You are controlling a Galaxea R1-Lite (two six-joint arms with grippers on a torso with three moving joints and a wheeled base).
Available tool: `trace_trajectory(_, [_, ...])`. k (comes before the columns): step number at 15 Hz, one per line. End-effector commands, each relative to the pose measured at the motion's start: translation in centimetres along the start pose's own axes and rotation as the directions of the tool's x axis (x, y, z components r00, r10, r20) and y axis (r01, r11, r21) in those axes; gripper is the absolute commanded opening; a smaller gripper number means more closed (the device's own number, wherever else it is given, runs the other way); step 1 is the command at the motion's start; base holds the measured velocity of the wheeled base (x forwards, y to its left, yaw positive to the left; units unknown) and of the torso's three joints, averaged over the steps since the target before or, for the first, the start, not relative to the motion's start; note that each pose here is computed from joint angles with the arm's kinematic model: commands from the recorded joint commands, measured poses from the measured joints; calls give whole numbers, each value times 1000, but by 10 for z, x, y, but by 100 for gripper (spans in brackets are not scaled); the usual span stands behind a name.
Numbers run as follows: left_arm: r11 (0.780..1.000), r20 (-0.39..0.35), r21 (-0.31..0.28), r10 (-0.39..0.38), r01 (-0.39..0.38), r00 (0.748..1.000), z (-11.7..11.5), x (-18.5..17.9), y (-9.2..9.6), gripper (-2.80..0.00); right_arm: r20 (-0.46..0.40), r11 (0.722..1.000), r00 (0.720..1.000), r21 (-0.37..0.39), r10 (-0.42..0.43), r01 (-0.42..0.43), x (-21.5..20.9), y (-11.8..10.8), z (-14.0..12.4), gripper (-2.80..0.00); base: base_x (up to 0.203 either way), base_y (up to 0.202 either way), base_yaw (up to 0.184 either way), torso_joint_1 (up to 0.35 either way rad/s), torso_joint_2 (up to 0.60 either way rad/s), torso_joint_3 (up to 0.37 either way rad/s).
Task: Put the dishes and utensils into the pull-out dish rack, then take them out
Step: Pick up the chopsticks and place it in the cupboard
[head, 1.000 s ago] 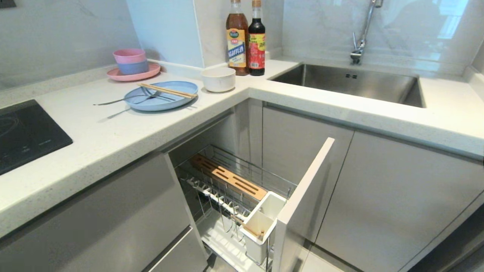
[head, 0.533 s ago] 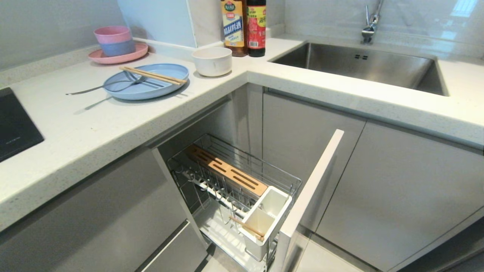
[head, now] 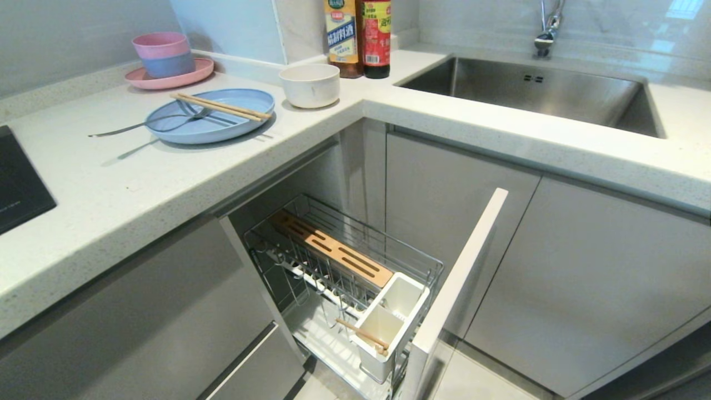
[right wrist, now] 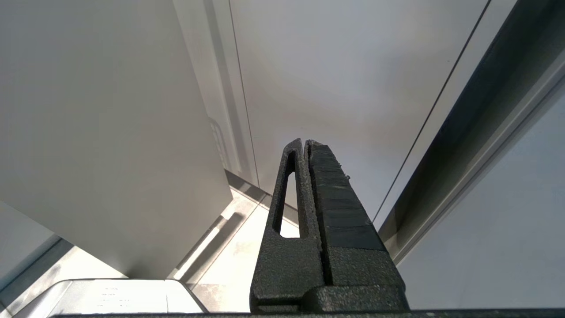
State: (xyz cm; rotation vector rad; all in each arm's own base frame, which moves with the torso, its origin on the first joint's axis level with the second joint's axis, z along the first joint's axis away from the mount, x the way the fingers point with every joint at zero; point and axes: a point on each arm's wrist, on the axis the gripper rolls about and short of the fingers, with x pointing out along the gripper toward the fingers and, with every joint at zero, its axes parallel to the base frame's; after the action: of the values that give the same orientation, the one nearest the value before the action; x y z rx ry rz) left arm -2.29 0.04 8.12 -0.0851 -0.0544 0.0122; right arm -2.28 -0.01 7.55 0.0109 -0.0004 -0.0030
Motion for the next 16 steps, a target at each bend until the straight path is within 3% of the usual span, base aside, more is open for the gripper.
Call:
trace_trajectory(1, [1000,-21,4,3,-3,1000,-6,1,0,-280,-2,1000,1000,0,0,0,0,0,0,-280,0,0,0,0,0,0])
trace_trajectory(3, [1000,-12,25,-2,2,1000,-4,1,0,-280,-2,1000,1000,0,0,0,0,0,0,-280,0,0,0,0,0,0])
trace_trajectory(6, [998,110,30,-52,49,993,34,-11,-4,-280,-2,1000,1000,0,0,0,0,0,0,-280,0,0,0,0,0,0])
trace_trajectory(8, [993,248,51,-118,108,962,88,-36,-9,-280,-2,1000,1000,0,0,0,0,0,0,-280,0,0,0,0,0,0])
trace_trajectory(11, [981,353,84,-194,175,915,176,-65,-17,-280,-2,1000,1000,0,0,0,0,0,0,-280,0,0,0,0,0,0])
trace_trajectory(13, [976,358,92,-217,197,908,239,-54,-23,-280,-2,1000,1000,0,0,0,0,0,0,-280,0,0,0,0,0,0])
trace_trajectory(16, [977,349,76,-214,200,913,316,-6,-31,-280,-2,1000,1000,0,0,0,0,0,0,-280,0,0,0,0,0,0])
